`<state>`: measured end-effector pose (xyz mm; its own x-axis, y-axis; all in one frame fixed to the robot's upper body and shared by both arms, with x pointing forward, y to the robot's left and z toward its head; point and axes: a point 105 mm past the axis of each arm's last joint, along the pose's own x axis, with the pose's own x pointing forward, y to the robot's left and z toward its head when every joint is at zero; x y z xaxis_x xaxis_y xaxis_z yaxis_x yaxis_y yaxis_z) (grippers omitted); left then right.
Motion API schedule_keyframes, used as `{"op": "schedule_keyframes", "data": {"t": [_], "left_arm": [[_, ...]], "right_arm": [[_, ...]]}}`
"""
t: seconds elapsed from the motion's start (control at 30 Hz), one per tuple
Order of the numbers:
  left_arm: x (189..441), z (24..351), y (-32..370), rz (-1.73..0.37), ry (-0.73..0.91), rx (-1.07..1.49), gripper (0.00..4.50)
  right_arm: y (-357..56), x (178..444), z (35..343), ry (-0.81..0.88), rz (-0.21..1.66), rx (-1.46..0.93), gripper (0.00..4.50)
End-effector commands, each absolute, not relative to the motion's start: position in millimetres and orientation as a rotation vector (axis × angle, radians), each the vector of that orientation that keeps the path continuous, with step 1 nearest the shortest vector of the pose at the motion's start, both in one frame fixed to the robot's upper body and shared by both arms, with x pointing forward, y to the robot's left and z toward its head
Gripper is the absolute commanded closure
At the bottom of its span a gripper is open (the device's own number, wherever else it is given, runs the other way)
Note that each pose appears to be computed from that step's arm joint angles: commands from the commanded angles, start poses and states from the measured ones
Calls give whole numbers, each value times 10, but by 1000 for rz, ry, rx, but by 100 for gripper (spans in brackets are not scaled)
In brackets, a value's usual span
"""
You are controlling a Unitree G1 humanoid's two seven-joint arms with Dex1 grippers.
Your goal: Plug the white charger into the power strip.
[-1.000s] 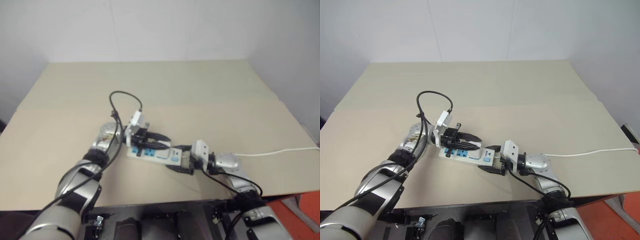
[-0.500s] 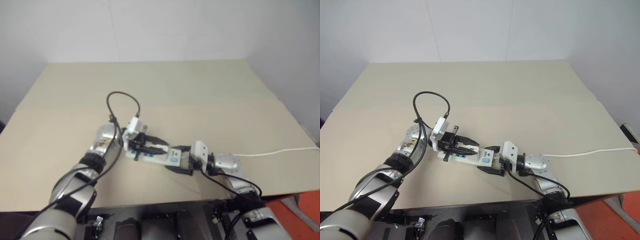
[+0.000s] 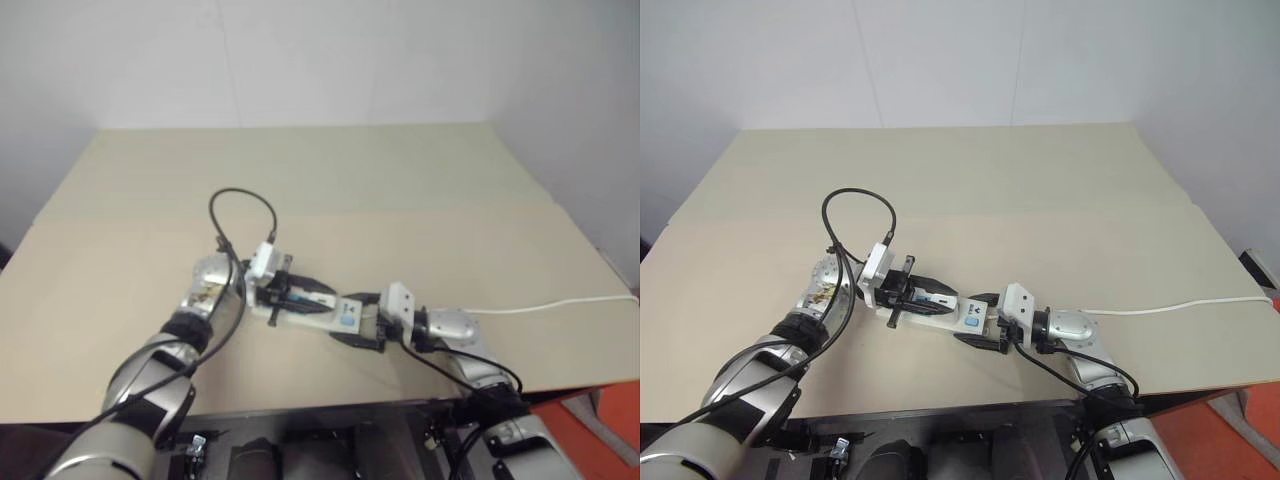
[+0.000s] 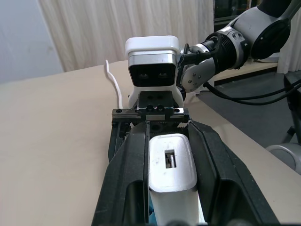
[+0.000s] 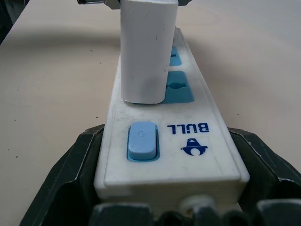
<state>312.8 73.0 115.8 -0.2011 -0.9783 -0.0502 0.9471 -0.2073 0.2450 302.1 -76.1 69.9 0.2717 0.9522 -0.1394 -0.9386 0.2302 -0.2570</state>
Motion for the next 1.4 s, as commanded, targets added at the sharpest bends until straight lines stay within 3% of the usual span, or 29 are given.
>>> {"op": "schedule_keyframes", "data": {"t": [0.03, 0.4, 0.77, 0.87, 1.0, 1.17, 1.4], "left_arm": [[3044, 667, 984, -1731, 75, 216, 353], [3091, 758, 969, -1707, 9, 207, 1], [3190, 962, 1192, -1650, 4, 259, 1], [3238, 1126, 1348, -1590, -27, 209, 0], [3273, 1424, 1650, -1477, -130, 146, 0], [3199, 1563, 2200, -1288, -139, 198, 0], [2899, 1514, 2825, -1094, -27, 306, 0]], "right_arm": [[-696, 2933, 712, -76, 1356, -339, 108], [-682, 2934, 709, -77, 1359, -339, 108], [-688, 2975, 722, -88, 1334, -347, 108], [-700, 3014, 743, -92, 1318, -340, 14], [-789, 3018, 820, -120, 1304, -354, 6], [-1132, 2950, 1068, -148, 1289, -380, 6], [-1785, 2764, 1447, -119, 1254, -493, 6]]}}
